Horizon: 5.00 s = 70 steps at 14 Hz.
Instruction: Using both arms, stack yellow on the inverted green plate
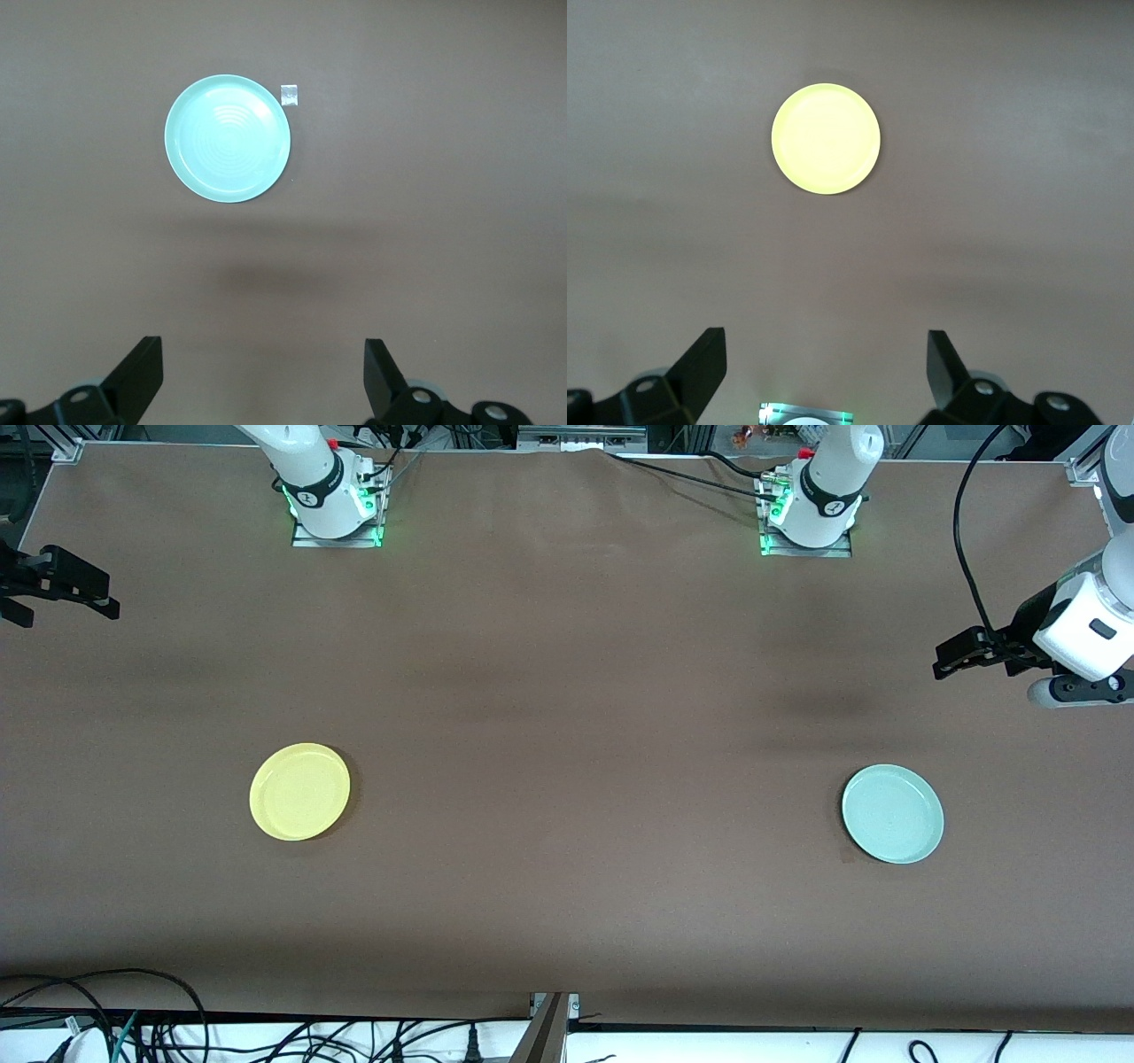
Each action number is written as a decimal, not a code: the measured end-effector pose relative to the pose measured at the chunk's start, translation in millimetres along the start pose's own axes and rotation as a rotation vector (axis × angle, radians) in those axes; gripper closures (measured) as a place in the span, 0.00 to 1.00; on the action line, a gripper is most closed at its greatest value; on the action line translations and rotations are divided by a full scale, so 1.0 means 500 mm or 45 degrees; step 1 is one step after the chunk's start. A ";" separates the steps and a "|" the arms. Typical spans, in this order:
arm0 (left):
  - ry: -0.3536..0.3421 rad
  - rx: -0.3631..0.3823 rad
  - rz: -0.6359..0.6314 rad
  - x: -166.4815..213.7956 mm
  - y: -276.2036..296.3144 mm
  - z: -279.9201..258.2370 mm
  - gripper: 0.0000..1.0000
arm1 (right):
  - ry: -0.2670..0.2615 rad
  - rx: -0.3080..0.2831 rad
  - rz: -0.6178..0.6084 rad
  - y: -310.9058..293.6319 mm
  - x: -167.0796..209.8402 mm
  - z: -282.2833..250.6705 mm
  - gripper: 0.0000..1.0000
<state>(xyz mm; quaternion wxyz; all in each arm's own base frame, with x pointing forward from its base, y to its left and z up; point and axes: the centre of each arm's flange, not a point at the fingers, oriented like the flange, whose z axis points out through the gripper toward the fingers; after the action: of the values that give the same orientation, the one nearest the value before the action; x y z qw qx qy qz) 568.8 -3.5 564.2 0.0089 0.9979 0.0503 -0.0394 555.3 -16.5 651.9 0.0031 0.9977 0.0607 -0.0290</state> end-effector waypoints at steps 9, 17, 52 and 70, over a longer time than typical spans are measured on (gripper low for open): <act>0.025 -0.002 -0.002 0.012 -0.011 0.005 0.00 | 0.000 0.000 0.000 0.000 0.000 0.000 0.00; 0.015 -0.001 -0.002 0.012 -0.011 0.008 0.00 | 0.000 0.000 0.006 0.004 -0.001 0.000 0.00; 0.017 -0.001 0.019 0.011 0.008 0.007 0.00 | -0.006 0.000 0.007 0.005 0.003 0.005 0.00; 0.019 0.021 0.022 0.011 0.006 0.008 0.00 | -0.065 0.002 0.002 0.003 0.035 0.056 0.00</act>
<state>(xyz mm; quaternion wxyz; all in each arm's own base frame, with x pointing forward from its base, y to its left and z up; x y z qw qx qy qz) 574.3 -5.9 560.1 0.0005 0.9986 0.0414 -0.0323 571.4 -16.3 623.2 0.0039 0.9967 0.0597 -0.0543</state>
